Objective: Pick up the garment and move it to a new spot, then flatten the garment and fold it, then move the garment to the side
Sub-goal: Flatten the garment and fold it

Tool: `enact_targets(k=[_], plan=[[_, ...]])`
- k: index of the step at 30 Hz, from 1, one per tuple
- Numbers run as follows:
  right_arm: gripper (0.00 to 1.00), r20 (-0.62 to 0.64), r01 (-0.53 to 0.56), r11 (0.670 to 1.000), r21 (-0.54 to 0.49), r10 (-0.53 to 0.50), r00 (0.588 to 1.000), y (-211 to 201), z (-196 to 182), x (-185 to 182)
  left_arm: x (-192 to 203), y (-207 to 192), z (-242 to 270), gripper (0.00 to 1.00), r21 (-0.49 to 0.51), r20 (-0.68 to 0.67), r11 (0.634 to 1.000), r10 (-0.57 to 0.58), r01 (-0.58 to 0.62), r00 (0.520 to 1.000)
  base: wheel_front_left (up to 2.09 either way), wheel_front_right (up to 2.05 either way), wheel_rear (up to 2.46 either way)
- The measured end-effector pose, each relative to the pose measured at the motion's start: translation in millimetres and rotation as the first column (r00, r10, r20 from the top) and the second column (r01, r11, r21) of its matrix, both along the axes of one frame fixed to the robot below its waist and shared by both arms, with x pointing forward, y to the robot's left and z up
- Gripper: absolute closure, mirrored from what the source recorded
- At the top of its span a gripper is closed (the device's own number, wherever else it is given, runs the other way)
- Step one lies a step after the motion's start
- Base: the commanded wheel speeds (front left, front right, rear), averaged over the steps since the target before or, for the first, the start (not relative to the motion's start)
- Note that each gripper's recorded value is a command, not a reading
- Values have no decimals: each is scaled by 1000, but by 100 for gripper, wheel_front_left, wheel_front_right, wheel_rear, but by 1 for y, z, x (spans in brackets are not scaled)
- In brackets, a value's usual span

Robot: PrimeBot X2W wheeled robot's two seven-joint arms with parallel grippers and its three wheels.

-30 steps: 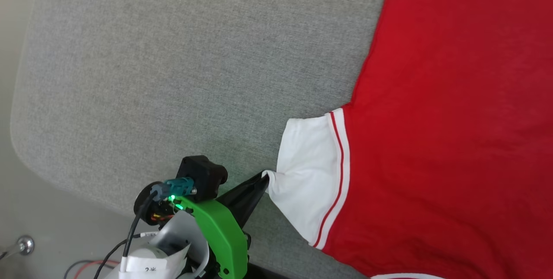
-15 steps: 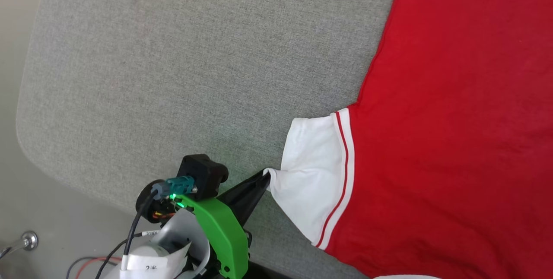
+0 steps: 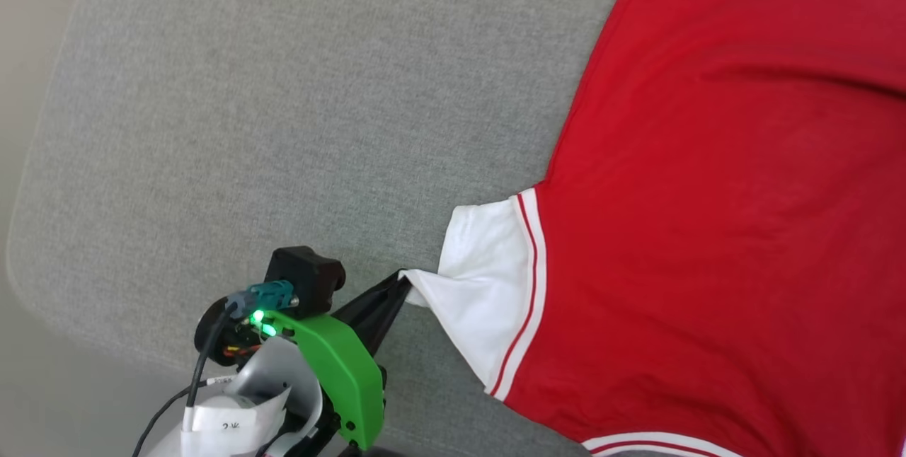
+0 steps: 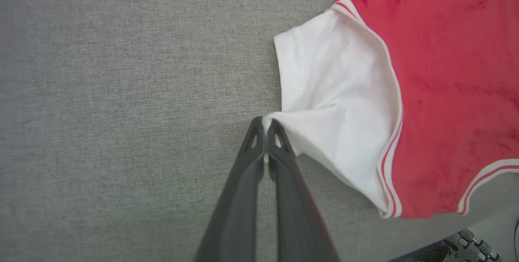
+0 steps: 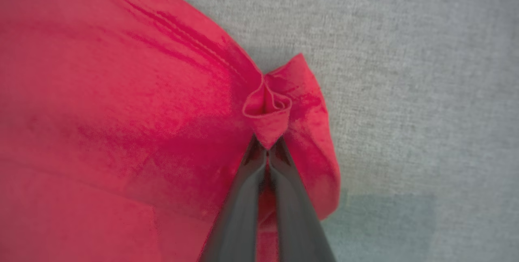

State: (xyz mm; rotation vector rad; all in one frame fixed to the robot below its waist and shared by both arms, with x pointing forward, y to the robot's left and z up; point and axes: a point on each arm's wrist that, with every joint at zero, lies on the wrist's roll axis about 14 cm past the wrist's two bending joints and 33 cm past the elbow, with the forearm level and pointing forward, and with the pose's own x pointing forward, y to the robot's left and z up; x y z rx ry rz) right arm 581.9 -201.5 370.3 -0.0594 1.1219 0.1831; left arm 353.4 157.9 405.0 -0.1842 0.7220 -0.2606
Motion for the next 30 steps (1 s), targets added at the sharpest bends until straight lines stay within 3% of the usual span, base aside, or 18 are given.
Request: enact_targets(k=[14, 30], plan=[[100, -25, 39, 999, 17, -39, 999, -39, 19, -125, -17, -17, 31, 100, -68, 92, 998, -3, 9, 996, 0, 0, 0], [100, 12, 220, 973, 74, -222, 975, -80, 29, -257, -26, -45, 55, 100, -121, 203, 991, -35, 61, 979, 0, 0, 0]])
